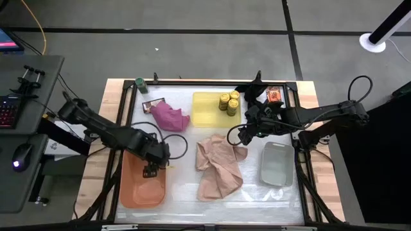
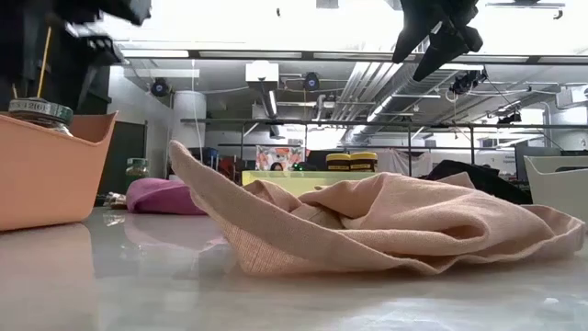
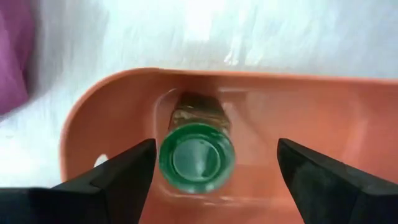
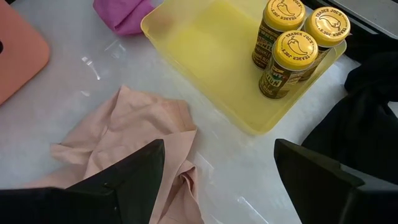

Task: Sort spices by type
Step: Put the bottom green seasoning bottle into the orange bin, then put the green seasoning bottle into the orange bin

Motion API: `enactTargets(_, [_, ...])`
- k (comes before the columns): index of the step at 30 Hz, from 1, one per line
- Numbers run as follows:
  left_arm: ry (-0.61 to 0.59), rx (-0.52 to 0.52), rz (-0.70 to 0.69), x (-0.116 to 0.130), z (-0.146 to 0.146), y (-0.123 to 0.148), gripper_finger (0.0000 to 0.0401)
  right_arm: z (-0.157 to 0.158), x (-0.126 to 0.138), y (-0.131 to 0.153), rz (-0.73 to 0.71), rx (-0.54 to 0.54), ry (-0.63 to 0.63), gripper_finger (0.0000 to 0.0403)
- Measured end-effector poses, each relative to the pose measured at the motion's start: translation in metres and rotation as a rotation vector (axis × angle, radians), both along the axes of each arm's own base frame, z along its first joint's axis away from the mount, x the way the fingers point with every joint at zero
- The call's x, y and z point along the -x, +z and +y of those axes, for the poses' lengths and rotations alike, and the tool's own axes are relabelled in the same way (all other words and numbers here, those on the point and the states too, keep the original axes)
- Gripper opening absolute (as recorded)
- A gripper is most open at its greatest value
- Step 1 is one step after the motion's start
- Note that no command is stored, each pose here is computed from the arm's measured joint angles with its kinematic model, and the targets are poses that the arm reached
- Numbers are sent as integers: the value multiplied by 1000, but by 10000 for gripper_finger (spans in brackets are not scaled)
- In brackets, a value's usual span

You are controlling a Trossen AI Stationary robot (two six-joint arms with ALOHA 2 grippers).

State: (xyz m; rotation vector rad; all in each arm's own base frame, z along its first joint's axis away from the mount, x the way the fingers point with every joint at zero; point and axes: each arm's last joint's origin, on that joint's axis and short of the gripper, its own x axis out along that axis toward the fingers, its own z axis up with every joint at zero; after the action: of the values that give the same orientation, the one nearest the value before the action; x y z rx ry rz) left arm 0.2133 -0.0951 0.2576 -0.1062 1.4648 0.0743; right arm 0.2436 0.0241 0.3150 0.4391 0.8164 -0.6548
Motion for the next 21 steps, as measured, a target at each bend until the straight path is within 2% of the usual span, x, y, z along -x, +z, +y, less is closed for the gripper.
enactTargets(7, [165, 66, -222, 27, 4, 39, 318, 1, 0, 0, 12, -25, 35, 298])
enactTargets(13, [310, 74, -611, 38, 10, 73, 307, 2, -6, 3, -62, -41, 27, 298])
enactTargets(17, [320, 83, -795, 34, 23, 91, 296, -11, -11, 6, -167, -115, -143, 298])
enactTargets(19, [315, 55, -837, 31, 32, 95, 291, -24, -13, 4, -196, -154, -262, 298])
enactTargets(21, [301, 6, -856, 27, 40, 97, 287, -39, -16, 1, -196, -186, -329, 298])
